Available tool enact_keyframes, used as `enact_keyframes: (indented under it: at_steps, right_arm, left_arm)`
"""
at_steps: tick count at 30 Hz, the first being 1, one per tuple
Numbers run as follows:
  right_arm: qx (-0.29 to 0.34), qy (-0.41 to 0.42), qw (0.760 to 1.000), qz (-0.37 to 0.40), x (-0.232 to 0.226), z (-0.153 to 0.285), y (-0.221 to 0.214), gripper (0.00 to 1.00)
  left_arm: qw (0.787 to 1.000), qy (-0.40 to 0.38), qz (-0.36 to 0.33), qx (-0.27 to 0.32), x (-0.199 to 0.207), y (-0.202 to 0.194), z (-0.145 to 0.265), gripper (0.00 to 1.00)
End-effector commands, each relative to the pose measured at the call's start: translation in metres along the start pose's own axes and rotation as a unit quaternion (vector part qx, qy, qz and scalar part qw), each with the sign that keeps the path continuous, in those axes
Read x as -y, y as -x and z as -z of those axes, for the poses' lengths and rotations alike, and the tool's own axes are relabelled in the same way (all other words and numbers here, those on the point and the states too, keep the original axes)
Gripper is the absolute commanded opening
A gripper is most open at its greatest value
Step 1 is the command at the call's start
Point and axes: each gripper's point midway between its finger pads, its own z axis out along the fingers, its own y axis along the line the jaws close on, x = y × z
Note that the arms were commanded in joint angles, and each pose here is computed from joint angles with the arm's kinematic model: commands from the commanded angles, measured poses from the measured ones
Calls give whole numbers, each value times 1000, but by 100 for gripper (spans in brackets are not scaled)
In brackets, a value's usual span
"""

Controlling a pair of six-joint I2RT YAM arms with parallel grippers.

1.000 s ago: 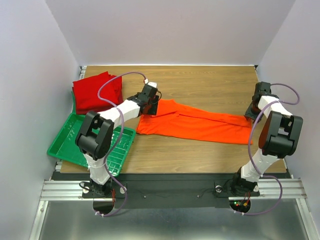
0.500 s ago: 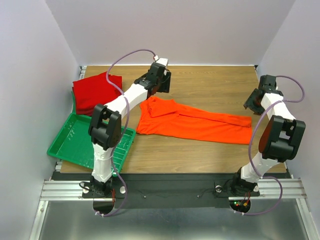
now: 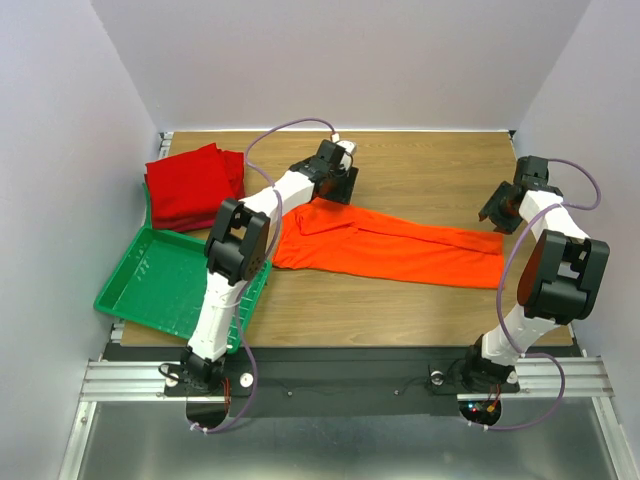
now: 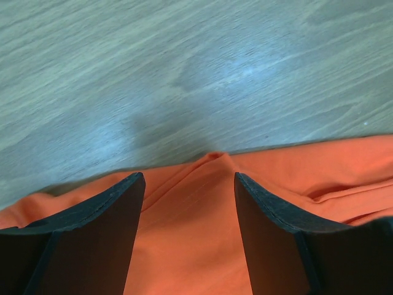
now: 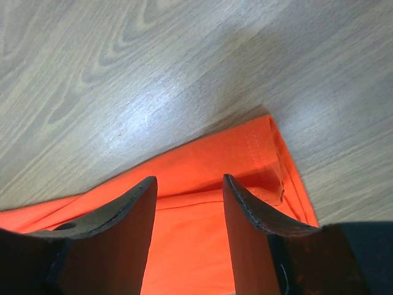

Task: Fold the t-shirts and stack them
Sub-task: Fold the tshirt

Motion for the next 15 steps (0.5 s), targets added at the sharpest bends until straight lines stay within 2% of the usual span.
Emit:
enact_keyframes:
  at_steps: [1, 15]
  right_arm:
    - [16, 26, 1000, -4, -13, 1, 7, 53]
    - [10, 26, 1000, -3, -13, -2, 3, 52]
  left_arm:
    - [999, -19, -15, 33, 18, 29, 8, 71]
    - [999, -35, -22, 13, 24, 13, -4, 65]
